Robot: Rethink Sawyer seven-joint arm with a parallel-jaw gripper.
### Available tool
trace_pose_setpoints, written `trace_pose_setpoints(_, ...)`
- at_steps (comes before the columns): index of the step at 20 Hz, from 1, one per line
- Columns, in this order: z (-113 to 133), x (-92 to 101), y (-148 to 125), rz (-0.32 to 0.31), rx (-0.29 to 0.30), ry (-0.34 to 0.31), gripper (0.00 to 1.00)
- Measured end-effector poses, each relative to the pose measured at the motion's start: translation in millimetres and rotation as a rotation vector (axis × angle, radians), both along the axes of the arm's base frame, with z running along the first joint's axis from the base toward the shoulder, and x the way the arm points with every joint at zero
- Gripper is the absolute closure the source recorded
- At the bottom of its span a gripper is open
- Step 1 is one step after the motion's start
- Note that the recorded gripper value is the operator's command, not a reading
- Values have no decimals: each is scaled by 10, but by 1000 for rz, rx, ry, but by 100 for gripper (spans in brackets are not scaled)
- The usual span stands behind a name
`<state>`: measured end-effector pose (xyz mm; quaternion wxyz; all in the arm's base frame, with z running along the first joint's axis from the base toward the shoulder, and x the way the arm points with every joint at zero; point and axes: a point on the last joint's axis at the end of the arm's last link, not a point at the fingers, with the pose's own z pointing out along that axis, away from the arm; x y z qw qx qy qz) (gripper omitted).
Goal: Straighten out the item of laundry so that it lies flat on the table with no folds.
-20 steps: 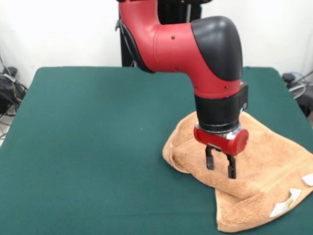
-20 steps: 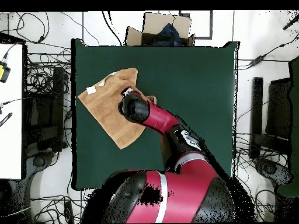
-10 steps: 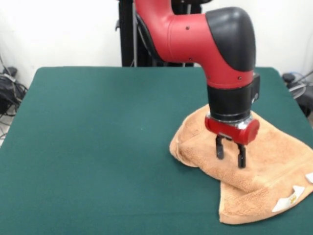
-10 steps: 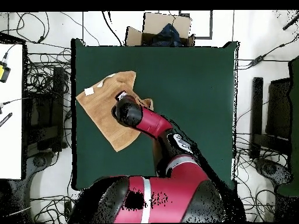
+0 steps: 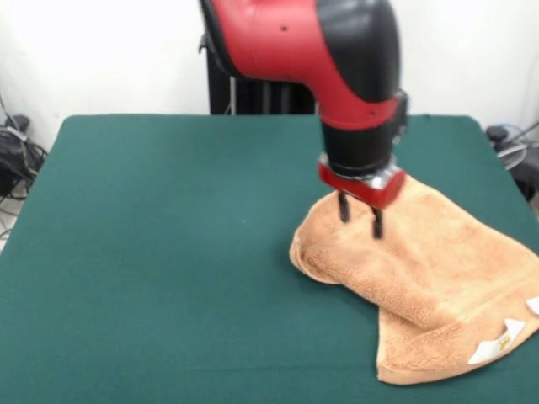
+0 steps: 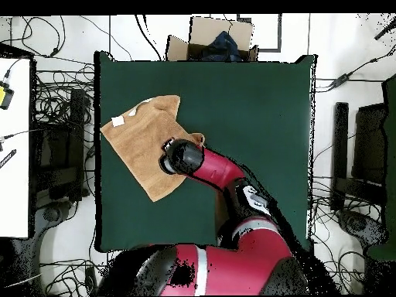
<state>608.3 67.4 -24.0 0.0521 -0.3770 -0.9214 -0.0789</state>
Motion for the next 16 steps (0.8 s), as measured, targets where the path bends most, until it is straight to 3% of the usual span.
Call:
trace_pose_setpoints(4, 5, -187, -437, 7, -1, 84, 0)
trace_pose_setpoints(6, -3, -231, -610, 4, -12, 95, 0)
trace_pose_setpoints(12, -51, -259, -1097, 23, -78, 84, 0)
trace_pose_setpoints(16, -144, -152, -1191, 62, -109, 62, 0)
